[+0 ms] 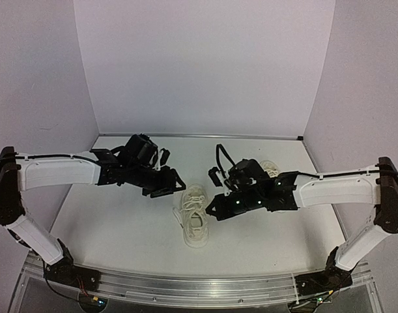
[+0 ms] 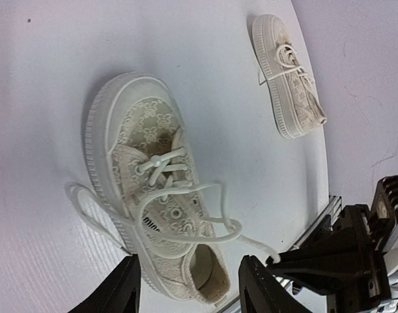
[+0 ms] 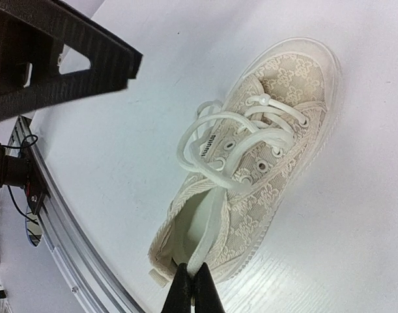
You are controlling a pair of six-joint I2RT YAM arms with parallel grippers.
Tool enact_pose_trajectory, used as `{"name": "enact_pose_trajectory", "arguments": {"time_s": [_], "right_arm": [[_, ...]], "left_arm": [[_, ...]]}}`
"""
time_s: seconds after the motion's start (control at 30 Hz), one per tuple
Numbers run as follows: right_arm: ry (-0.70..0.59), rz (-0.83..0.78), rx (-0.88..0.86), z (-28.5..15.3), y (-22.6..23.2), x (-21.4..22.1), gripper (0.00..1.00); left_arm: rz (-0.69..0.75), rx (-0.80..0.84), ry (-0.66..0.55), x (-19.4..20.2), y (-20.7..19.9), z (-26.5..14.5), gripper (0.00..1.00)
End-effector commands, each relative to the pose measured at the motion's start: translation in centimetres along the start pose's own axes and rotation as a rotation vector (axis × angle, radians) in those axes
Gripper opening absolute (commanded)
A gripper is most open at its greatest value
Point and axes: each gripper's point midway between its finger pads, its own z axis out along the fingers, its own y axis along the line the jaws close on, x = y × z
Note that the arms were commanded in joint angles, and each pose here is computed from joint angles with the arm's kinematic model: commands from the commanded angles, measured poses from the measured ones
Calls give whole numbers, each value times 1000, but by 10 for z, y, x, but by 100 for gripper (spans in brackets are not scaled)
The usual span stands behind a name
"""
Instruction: Tie the shoes
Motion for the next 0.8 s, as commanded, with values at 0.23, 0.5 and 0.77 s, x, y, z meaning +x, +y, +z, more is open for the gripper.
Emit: {"name": "enact_pose_trajectory", "arguments": {"time_s": [0.23, 0.5, 0.77], "right_arm": [[-13, 25, 47, -18, -15, 12, 0], [-24, 39, 59, -24, -19, 14, 0], [-52, 50, 66, -30, -19, 10, 0]], "left_arm": [[-64, -127, -34, 37, 66, 2, 45], [-46, -115, 12, 42, 64, 39, 46], [-46, -134, 52, 43, 66, 73, 43]]}}
